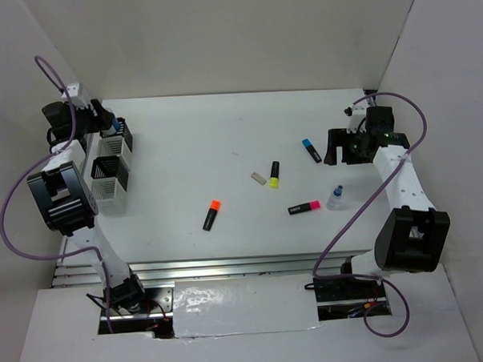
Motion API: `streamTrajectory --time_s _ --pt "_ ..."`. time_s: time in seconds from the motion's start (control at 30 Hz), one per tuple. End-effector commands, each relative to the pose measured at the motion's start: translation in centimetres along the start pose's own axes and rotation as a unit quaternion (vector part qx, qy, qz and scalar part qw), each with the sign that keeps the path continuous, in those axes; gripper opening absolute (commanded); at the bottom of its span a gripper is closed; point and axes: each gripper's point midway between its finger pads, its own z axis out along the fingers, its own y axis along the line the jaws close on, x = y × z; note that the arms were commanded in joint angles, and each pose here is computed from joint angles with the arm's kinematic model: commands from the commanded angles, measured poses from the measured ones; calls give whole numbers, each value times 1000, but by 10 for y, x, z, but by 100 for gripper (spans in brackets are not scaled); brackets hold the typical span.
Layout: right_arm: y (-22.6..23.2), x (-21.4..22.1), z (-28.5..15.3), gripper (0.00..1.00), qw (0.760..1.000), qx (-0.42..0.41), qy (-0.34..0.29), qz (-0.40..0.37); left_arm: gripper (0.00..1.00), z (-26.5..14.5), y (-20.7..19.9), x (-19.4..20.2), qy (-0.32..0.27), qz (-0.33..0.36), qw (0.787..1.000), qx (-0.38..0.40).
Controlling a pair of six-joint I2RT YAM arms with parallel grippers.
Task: Sort the stationery into containers
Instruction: Place the stationery into the container
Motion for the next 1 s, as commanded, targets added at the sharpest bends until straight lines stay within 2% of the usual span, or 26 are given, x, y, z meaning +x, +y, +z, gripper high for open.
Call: streamTrajectory --time_s 0.0,0.2,0.47,0.8,0.83,0.97 --pt "1 -19 -5 91 1000 3 -20 -14 0 5 -6 -41 -60 46 997 16" --pt "1 -17 -4 91 1000 4 -17 -14 0 10 -12 -40 -62 55 996 22" --pt "-1 -15 -5 91 1000 7 -16 -16 7 14 -8 -24 -56 58 997 10" --pt "0 -14 -5 91 1000 7 -16 -17 7 17 -4 -15 -52 64 997 0" --pt "-1 -14 -5 91 1000 7 -15 -16 9 16 -2 -14 -51 64 997 0" --pt "0 -12 -5 91 1000 6 -15 -16 26 17 -3 -10 -45 60 997 3"
